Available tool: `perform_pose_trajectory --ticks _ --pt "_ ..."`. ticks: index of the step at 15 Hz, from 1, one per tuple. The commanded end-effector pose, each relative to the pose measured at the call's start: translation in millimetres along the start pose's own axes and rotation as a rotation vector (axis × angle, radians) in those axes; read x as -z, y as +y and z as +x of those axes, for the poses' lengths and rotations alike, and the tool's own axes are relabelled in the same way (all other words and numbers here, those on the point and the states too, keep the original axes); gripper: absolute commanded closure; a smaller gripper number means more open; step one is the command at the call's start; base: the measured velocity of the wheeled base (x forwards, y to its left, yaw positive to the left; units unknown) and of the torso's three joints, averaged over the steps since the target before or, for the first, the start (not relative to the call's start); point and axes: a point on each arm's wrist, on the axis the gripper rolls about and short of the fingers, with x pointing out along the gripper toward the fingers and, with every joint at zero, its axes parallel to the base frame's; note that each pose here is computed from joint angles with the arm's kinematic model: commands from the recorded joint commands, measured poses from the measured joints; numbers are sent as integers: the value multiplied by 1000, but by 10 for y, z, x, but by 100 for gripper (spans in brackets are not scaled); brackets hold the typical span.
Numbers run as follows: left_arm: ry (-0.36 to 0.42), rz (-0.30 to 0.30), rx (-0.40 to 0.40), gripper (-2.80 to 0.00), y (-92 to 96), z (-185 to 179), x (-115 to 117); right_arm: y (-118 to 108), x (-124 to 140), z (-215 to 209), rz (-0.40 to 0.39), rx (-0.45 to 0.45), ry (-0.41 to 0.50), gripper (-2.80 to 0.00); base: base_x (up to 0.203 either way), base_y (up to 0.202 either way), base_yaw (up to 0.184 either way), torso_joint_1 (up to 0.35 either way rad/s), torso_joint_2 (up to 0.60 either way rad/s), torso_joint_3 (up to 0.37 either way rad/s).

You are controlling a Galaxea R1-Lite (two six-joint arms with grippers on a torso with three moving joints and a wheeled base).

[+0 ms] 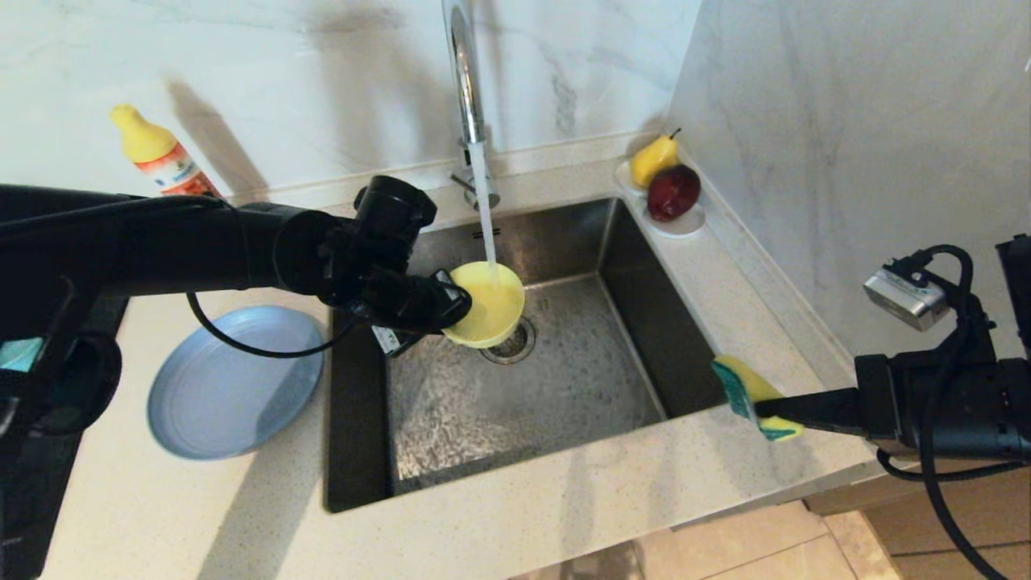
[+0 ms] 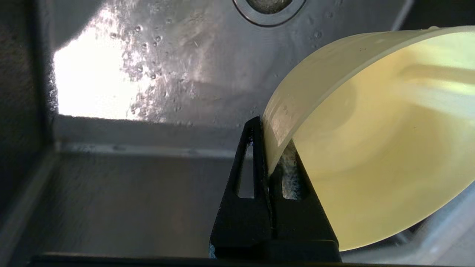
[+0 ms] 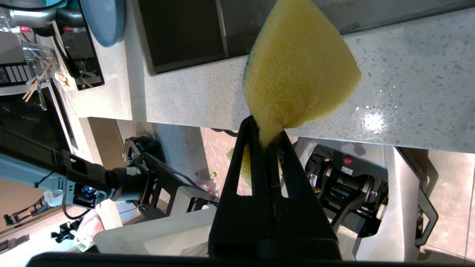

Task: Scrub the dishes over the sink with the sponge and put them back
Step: Wash the bowl

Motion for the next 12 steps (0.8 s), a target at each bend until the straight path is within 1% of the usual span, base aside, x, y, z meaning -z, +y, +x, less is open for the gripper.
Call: perform_pose_trajectory --ticks 1,3,5,7,10,12 --pt "-2 -4 0 0 12 137 23 13 5 -19 -1 -5 -2 0 0 0 0 0 0 0" --pt "-34 -6 40 0 -22 173 -5 -3 10 -1 3 -3 3 0 0 0 0 0 0 0" --pt "-40 -7 46 0 -33 184 -13 -16 21 11 5 -1 7 0 0 0 0 0 0 0" --pt "-34 -2 38 0 -28 146 -3 -23 22 26 8 -10 17 0 0 0 0 0 0 0" --pt "13 10 -24 0 34 31 35 -33 22 44 13 -8 24 0 0 0 0 0 0 0" --pt "20 19 -34 0 39 -60 34 -28 30 28 12 -10 22 0 0 0 0 0 0 0"
